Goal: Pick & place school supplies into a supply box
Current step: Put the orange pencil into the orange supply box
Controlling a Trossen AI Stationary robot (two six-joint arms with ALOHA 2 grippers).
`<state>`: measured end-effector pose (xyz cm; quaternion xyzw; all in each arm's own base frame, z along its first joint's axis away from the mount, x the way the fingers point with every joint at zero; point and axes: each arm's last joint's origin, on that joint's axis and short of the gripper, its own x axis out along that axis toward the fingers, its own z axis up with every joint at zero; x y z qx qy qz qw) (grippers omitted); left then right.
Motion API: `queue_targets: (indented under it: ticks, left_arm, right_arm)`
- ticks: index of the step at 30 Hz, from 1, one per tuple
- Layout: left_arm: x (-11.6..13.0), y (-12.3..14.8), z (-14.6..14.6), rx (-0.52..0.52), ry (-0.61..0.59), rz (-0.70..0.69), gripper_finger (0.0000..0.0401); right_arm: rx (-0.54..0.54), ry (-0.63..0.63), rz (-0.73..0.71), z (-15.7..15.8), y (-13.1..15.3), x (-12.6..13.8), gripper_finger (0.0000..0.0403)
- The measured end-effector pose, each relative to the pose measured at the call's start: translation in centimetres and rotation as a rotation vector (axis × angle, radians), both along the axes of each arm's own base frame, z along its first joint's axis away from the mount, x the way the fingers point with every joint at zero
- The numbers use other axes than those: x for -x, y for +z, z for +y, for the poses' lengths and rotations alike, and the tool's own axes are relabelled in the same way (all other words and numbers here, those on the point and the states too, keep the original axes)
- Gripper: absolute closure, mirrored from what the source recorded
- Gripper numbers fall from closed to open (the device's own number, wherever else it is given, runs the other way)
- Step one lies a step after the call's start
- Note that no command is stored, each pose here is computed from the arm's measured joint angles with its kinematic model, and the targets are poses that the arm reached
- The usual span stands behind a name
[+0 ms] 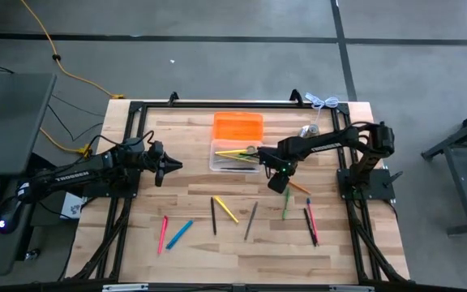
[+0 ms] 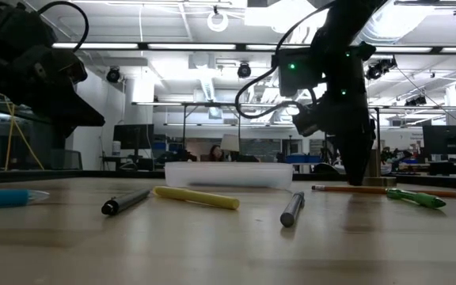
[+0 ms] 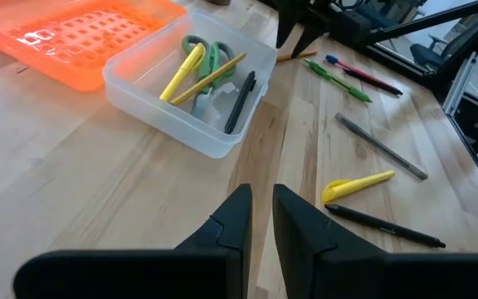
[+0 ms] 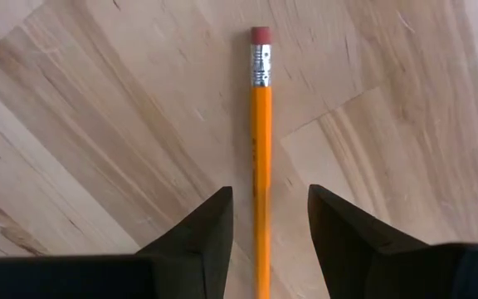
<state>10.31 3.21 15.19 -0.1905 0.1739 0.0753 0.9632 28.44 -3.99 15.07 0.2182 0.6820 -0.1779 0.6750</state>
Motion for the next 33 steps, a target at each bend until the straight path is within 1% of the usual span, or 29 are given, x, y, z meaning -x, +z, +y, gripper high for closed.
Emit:
queue_targets:
  ticks: [9, 18, 22, 33]
  left_arm:
    - [0.0, 0.0, 0.0, -0.004, 0.011, 0.002, 0.0322]
    - [0.0, 0.0, 0.0, -0.002, 0.012, 0.007, 0.0322]
    - [0.0, 0.0, 0.0, -0.003, 0.012, 0.007, 0.0322]
    - [0.0, 0.0, 0.0, -0.003, 0.014, 0.008, 0.0322]
  right_arm:
    - [-0.011, -0.006, 0.055, -0.1, -1.7, -0.4, 0.0269]
    - [0.012, -0.023, 0.045, -0.1, -1.9, -0.6, 0.0274]
    - [0.019, -0.045, 0.048, -0.2, -1.9, -0.6, 0.0292]
    - [0.033, -0.103, 0.055, -0.2, -2.0, -0.5, 0.0364]
